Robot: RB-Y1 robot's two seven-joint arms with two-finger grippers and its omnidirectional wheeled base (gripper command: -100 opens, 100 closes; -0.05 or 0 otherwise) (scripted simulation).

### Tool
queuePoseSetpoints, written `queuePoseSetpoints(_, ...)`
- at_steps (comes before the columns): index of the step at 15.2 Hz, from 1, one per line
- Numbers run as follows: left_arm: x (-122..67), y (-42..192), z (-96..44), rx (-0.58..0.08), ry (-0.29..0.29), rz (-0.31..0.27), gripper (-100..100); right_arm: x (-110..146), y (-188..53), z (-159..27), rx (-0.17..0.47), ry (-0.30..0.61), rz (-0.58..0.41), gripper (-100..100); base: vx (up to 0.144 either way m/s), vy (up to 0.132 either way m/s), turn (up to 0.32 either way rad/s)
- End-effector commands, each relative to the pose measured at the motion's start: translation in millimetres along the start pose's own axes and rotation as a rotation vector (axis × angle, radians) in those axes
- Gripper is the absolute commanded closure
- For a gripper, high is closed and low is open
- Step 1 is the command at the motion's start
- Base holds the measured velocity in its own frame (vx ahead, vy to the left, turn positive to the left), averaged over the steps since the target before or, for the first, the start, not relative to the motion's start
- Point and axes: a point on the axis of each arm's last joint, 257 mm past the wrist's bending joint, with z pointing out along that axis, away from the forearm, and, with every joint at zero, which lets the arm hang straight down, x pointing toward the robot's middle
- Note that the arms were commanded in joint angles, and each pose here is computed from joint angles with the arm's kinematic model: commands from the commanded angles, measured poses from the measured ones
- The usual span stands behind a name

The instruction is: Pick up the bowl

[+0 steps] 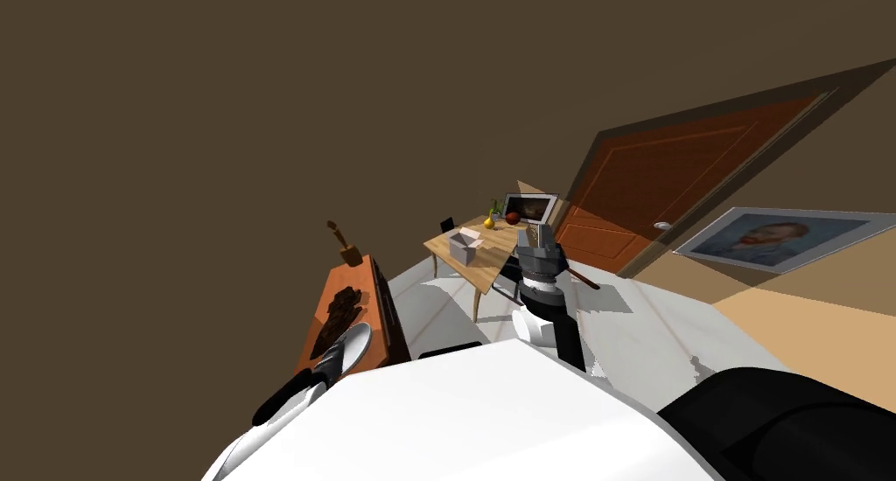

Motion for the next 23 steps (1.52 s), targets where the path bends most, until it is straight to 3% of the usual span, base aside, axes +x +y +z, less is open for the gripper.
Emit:
queuePoseSetpoints(1, -3.9, 19, 3.6, -0.056, -0.002, -0.014, -100, 0, 0, 0.0, 0.000, 0.000, 0.000, 0, 0.042, 0.005, -0.086)
queuePoseSetpoints(4, -12.6, 55, 4.1, -0.163, -0.007, -0.050, -100, 0, 0, 0.0, 0.000, 0.000, 0.000, 0, 0.043, 0.002, -0.108)
queuePoseSetpoints(7, -15.8, 72, 3.3, -0.211, -0.009, -0.068, -100, 0, 0, 0.0, 0.000, 0.000, 0.000, 0, 0.041, 0.013, -0.083)
queuePoseSetpoints(9, -20.5, 102, 0.1, -0.296, -0.010, -0.100, -100, 0, 0, 0.0, 0.000, 0.000, 0.000, 0, 0.050, 0.028, -0.119)
queuePoseSetpoints(16, -24.7, 151, -10.4, -0.443, -0.005, -0.160, -100, 0, 0, 0.0, 0.000, 0.000, 0.000, 0, 0.045, 0.035, -0.078)
queuePoseSetpoints(23, -22.8, 152, -5.1, -0.433, 0.013, -0.124, -100, 0, 0, 0.0, 0.000, 0.000, 0.000, 0, 0.046, 0.009, 0.073)
